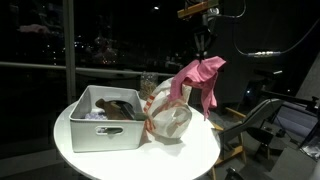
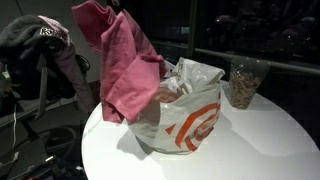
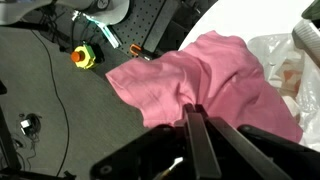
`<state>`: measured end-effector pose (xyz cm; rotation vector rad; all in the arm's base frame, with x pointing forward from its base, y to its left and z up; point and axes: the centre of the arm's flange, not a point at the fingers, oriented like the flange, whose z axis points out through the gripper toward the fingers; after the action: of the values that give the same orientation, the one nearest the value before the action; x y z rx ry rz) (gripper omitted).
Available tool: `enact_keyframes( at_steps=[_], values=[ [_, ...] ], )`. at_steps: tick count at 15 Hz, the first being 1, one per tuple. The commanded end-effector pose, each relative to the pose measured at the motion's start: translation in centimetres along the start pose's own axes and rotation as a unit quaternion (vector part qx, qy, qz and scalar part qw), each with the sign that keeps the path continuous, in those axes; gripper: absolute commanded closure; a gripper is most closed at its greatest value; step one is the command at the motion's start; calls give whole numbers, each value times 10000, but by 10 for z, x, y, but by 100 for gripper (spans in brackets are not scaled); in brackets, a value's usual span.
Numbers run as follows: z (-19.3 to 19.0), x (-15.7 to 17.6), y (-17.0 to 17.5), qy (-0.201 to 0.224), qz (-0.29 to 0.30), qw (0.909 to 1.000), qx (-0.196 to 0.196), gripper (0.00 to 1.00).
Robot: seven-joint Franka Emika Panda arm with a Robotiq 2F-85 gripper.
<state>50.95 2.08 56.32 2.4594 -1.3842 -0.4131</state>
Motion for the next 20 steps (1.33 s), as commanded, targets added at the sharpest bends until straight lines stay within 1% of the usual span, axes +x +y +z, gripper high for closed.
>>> enact_keyframes(
  at_steps=[1, 7, 10, 13, 17, 20],
  values=[
    [18, 16, -5, -447, 235, 9985, -188, 99],
    [53, 37, -29, -997, 321, 9925, -637, 99],
    [65, 45, -44, -1134, 365, 9898, -778, 99],
    [79, 55, -64, -1271, 438, 9846, -1119, 99],
    [84, 65, -81, -1378, 539, 9773, -1513, 99],
    [77, 71, -100, -1274, 626, 9749, -1715, 99]
  ],
)
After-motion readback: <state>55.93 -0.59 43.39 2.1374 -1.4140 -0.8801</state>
